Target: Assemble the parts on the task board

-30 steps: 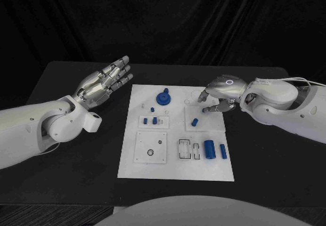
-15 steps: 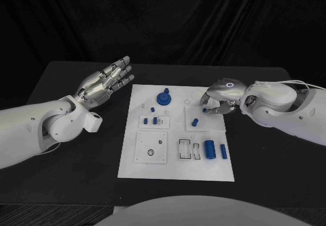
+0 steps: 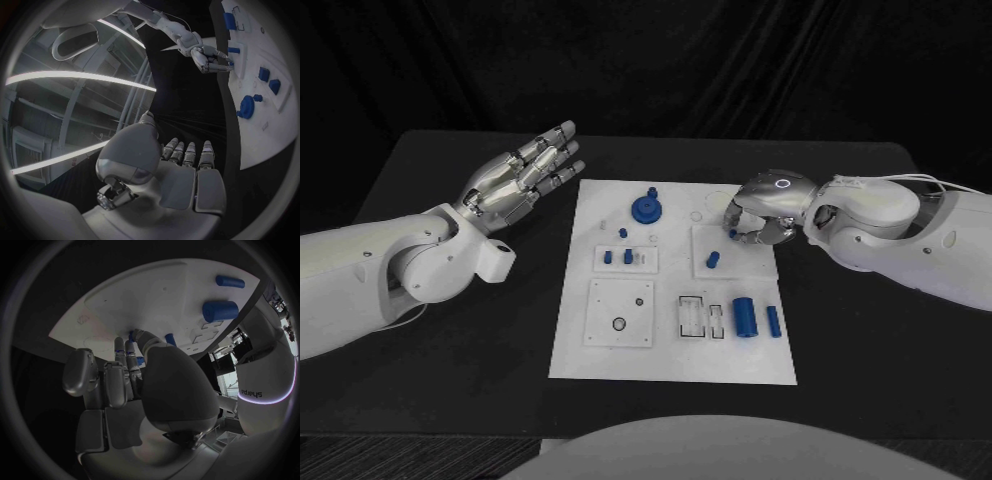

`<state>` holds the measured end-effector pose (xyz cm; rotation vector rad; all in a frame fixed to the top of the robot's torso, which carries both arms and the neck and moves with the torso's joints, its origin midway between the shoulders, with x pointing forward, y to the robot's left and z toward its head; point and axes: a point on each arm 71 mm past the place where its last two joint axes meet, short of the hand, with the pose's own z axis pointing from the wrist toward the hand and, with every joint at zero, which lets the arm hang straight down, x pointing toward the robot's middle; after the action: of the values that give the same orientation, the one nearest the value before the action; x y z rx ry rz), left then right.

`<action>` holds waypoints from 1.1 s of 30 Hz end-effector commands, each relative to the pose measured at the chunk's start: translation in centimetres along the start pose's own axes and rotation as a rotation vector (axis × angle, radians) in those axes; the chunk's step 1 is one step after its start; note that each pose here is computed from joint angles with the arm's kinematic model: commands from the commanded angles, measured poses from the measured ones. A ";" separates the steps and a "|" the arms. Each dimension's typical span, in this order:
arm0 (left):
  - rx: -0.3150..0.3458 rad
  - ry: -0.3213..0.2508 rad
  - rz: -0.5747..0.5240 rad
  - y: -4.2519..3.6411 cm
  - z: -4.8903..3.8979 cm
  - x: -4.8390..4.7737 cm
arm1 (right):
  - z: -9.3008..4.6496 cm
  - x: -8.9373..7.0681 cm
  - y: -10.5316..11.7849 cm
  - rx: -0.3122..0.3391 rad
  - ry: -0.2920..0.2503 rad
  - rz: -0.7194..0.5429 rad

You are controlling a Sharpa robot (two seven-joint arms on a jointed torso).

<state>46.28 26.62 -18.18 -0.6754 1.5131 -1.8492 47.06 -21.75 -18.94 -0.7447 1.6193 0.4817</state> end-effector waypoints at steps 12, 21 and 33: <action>0.027 0.024 -0.025 -0.10 -0.03 0.23 | 0.3 0.3 0.2 -0.005 -0.017 0.003; 0.018 0.024 -0.024 0.00 -0.03 0.16 | 0.1 0.3 0.1 -0.001 -0.022 0.003; 0.010 0.024 -0.025 0.07 -0.06 0.10 | -0.5 -0.1 0.0 0.005 -0.076 0.002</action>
<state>46.27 26.66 -18.31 -0.6772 1.5231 -1.8629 46.65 -21.84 -19.14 -0.7392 1.5956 0.5104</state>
